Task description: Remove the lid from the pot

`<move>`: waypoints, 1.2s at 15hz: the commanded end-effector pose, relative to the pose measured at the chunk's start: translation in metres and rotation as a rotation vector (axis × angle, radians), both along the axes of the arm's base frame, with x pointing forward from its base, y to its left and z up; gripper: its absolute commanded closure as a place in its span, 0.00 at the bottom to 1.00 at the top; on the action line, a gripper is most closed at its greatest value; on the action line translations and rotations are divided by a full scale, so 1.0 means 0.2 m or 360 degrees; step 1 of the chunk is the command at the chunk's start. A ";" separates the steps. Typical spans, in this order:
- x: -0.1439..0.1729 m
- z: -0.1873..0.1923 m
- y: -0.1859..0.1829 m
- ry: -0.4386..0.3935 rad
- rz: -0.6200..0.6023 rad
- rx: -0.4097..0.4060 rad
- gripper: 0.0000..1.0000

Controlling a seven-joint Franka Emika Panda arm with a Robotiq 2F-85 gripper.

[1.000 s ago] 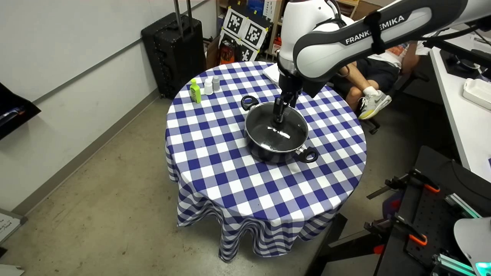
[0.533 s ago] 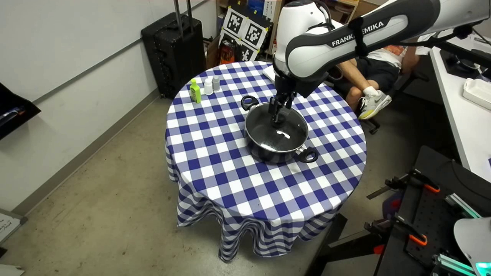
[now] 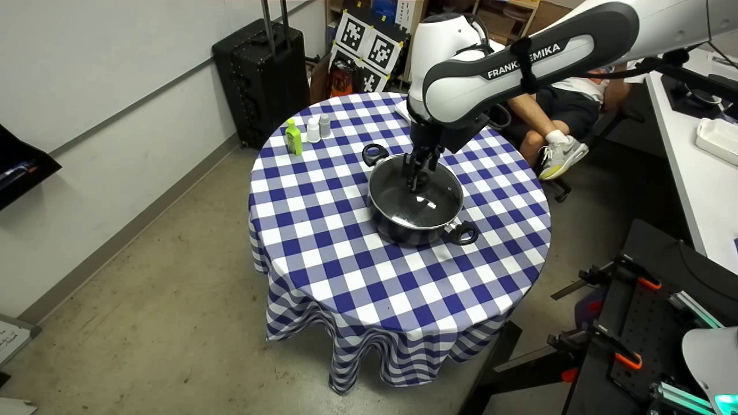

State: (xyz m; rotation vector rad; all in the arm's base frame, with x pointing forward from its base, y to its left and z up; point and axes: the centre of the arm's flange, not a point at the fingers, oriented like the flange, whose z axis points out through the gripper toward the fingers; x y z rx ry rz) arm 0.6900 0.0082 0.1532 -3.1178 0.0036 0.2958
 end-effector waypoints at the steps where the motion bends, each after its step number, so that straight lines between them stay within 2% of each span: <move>1: 0.06 -0.02 0.01 0.0032 -0.0006 0.0052 0.00; 2: 0.06 -0.03 0.02 0.0034 -0.0006 0.0055 0.05; 3: 0.06 -0.03 0.02 0.0034 -0.0006 0.0058 0.26; 5: 0.06 -0.03 0.02 0.0034 -0.0008 0.0057 0.31; 6: 0.06 -0.03 0.02 0.0034 -0.0008 0.0056 0.37; 10: 0.07 -0.02 0.00 0.0041 -0.0014 0.0050 0.68; 11: 0.07 -0.01 0.00 0.0045 -0.0013 0.0050 0.73; 14: 0.04 0.01 0.01 0.0043 -0.0015 0.0060 0.75; 18: -0.08 0.18 0.01 -0.0005 -0.0033 0.0077 0.75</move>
